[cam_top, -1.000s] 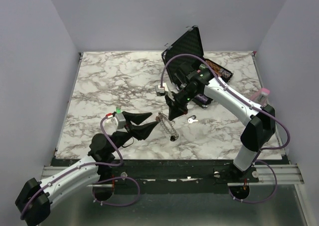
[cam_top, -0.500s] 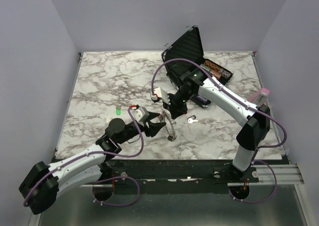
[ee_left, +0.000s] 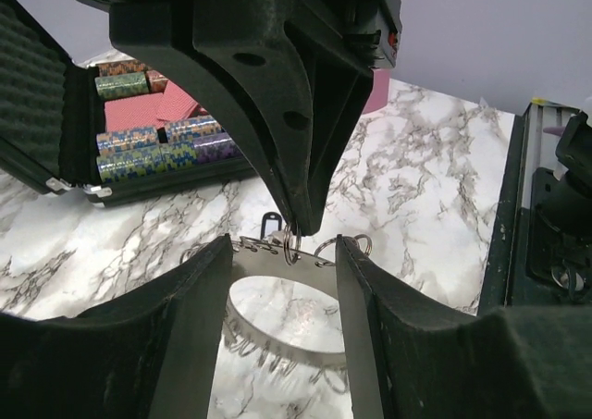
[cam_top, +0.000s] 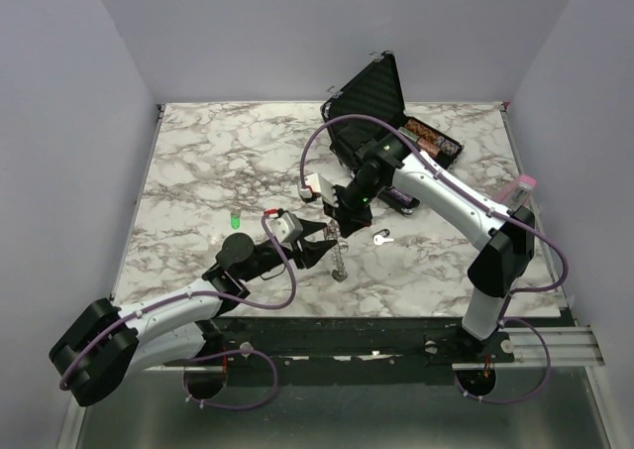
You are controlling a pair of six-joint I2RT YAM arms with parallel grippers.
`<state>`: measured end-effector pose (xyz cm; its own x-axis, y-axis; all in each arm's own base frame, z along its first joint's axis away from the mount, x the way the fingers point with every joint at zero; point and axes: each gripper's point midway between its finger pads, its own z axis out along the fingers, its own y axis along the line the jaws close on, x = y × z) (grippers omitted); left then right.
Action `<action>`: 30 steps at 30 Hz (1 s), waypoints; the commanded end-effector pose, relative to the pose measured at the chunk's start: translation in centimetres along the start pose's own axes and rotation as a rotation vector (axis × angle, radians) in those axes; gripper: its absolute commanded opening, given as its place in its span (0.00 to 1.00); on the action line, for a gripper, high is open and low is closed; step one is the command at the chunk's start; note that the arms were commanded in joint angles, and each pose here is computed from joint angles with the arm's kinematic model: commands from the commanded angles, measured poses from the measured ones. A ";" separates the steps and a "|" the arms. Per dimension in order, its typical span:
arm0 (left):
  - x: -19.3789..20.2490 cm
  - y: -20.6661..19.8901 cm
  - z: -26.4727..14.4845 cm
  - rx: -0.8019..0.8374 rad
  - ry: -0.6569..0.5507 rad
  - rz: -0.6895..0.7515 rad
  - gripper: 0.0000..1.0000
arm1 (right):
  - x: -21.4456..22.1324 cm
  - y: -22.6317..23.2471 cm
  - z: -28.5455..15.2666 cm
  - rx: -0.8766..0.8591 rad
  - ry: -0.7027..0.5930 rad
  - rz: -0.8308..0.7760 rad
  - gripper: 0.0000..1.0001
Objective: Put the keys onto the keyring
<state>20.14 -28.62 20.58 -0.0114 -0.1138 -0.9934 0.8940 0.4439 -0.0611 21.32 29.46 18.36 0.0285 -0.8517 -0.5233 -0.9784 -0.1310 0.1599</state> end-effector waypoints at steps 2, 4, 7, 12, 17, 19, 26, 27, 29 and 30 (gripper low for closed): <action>-1.1 -0.9 -0.2 0.040 -0.102 0.010 0.54 | -1.5 1.0 -0.5 -0.044 -0.055 -0.014 0.01; -0.9 -1.2 -0.2 0.056 -0.099 0.004 0.48 | -1.7 1.2 -0.5 -0.049 -0.060 -0.017 0.01; -0.7 -1.3 -0.2 0.065 -0.083 0.001 0.40 | -1.8 1.2 -0.5 -0.052 -0.066 -0.015 0.01; -0.7 -1.7 -0.2 0.085 -0.081 -0.001 0.27 | -2.0 1.5 -0.5 -0.064 -0.079 -0.018 0.01; -0.5 -2.0 0.0 0.103 -0.065 -0.011 0.22 | -2.3 1.6 -0.6 -0.067 -0.092 -0.023 0.01; -0.4 -2.0 0.0 0.108 -0.063 -0.015 0.21 | -2.5 1.7 -0.7 -0.065 -0.101 -0.027 0.01; -0.6 -1.9 0.0 0.096 -0.062 -0.026 0.00 | -2.6 2.0 -0.7 -0.078 -0.120 -0.029 0.01; -0.7 -1.9 -0.2 0.093 -0.071 -0.028 0.00 | -2.8 2.1 -0.7 -0.077 -0.127 -0.035 0.00; -1.1 -1.6 -0.6 0.069 -0.096 -0.041 0.00 | -2.9 2.3 -0.8 -0.084 -0.146 -0.039 0.05; -1.5 -1.5 -0.8 0.057 -0.117 -0.043 0.00 | -3.2 2.5 -0.8 -0.085 -0.159 -0.040 0.11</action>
<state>19.05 -28.94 20.43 -0.0243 -0.1679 -0.9855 0.9164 0.3902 -0.0891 20.27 30.29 19.24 0.0158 -0.8197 -0.5725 -0.9658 -0.1607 0.2034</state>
